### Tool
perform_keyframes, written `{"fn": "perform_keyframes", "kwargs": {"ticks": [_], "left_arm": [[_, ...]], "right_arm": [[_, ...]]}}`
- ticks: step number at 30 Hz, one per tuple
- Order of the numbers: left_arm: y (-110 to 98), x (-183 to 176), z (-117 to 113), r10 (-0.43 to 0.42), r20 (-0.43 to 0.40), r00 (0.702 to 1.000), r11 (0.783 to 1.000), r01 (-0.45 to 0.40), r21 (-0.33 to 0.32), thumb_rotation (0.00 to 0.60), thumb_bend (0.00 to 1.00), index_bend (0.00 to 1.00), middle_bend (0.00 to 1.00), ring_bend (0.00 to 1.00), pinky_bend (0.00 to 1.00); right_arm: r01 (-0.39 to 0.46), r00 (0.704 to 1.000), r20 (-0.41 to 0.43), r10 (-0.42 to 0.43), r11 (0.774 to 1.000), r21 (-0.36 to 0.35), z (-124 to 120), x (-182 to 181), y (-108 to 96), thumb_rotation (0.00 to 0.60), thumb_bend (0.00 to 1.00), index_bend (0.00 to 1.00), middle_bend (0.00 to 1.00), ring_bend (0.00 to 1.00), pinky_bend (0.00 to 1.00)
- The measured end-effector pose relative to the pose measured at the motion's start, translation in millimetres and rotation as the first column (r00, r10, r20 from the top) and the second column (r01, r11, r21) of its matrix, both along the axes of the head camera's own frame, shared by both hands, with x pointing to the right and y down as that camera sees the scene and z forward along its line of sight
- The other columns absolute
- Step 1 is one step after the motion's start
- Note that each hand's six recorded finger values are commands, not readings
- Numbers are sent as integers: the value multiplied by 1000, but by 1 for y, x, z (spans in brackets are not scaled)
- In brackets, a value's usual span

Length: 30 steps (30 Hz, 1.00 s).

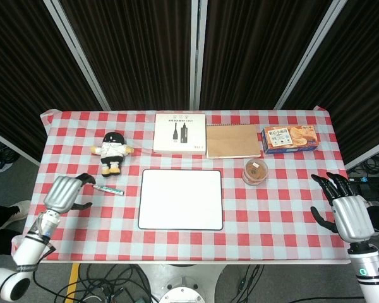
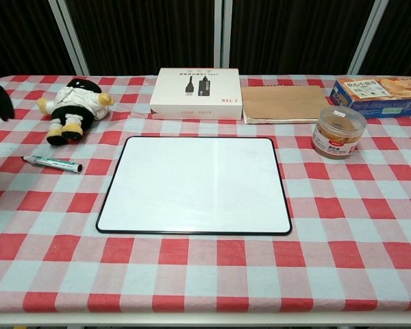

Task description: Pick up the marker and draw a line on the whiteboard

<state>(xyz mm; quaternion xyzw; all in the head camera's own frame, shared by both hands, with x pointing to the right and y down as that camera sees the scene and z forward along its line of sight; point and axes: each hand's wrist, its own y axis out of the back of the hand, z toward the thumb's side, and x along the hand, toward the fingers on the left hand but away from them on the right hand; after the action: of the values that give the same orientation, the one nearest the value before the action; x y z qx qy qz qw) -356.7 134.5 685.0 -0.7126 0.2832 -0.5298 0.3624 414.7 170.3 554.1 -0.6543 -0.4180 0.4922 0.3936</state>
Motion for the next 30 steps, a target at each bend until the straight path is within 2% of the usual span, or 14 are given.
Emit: {"fn": "perform_keyframes", "kwargs": {"ticks": [4,8,15,22,30], "left_arm": [[-3,16,33,45,49,998,998,-42,-52,600,155,433,430,789,951],[1,21,53,56,86,995,995,-49,-87,600,183,451,436,789,952],[-2,22,68,76,139,987,995,-65,-77,600,238,451,439,789,952],[-3,24,79,90,178,980,992,-71,-108,600,263,446,440,790,952],[-6,30,81,102,197,975,992,-83,-98,600,285,446,450,790,952]], "right_arm": [[-14,1000,-8,14,1000,-6,1,4,1,600,247,123,218,91,115],[-16,1000,-9,16,1000,-14,2,4,2,600,247,123,218,91,115],[-17,1000,-6,17,999,-31,8,4,4,600,248,123,218,92,115],[-30,1000,-9,30,999,-36,10,9,6,600,247,123,218,92,115],[-34,999,-8,34,998,-46,13,10,7,600,246,123,218,92,115]]}}
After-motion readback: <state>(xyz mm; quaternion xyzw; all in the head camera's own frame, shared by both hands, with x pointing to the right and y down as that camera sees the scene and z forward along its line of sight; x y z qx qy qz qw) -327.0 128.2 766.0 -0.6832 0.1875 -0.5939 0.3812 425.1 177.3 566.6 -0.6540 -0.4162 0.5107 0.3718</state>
